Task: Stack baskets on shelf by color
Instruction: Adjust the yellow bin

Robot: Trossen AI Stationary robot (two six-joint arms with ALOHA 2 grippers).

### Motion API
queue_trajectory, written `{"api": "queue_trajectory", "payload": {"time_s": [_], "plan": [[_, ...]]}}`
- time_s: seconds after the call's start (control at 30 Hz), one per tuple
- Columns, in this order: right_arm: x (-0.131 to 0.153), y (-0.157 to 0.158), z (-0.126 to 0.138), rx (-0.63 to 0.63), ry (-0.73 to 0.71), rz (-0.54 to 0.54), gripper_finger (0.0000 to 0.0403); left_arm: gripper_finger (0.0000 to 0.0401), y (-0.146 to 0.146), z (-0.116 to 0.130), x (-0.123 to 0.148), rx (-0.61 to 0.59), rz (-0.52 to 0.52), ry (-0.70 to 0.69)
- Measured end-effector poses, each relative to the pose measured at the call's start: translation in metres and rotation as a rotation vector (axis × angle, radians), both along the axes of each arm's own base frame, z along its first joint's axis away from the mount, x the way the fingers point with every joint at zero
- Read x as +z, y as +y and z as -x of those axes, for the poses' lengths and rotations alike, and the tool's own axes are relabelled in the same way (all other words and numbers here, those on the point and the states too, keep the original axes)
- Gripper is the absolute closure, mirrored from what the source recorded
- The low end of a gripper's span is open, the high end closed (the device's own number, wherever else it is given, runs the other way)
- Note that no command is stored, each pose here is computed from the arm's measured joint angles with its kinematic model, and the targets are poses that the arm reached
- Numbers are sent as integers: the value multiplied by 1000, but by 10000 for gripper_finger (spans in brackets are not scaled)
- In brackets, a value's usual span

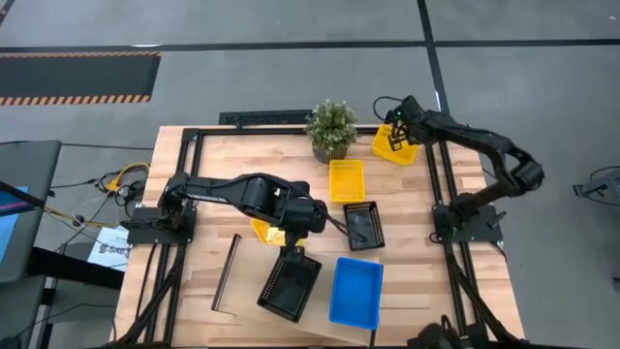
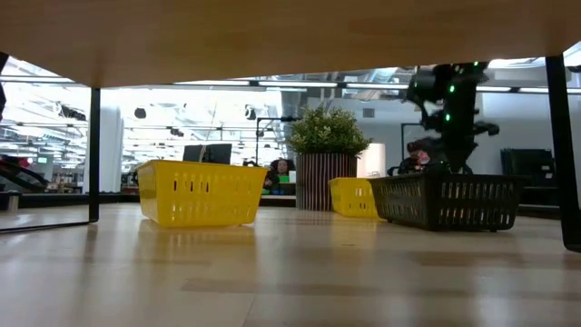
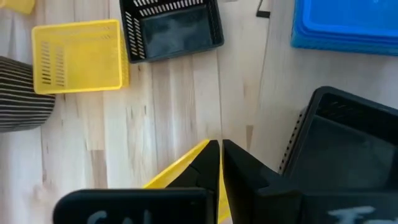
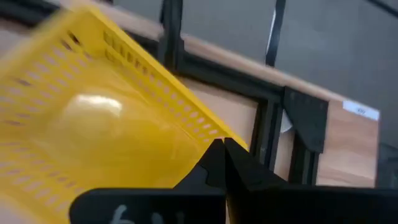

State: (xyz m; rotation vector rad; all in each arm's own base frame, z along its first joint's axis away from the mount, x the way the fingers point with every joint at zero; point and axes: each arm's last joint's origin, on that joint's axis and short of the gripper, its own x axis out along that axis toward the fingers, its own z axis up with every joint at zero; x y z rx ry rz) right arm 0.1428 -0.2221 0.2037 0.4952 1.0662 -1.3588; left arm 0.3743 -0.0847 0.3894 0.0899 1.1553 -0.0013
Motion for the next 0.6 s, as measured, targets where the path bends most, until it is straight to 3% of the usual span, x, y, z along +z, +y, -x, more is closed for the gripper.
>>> {"api": "queue_trajectory", "payload": {"time_s": [0.17,0.3,0.47,0.6], "plan": [[-36,-6,-10,45,9,-181,388,395,-3,1,0,8,7,2],[-55,10,-29,185,-17,-363,393,395,-5,2,0,6,7,5],[-53,47,-65,557,-149,-530,397,395,-4,3,-1,13,4,24],[-36,69,-86,836,-279,-500,393,395,-2,3,-1,20,-12,17]]}}
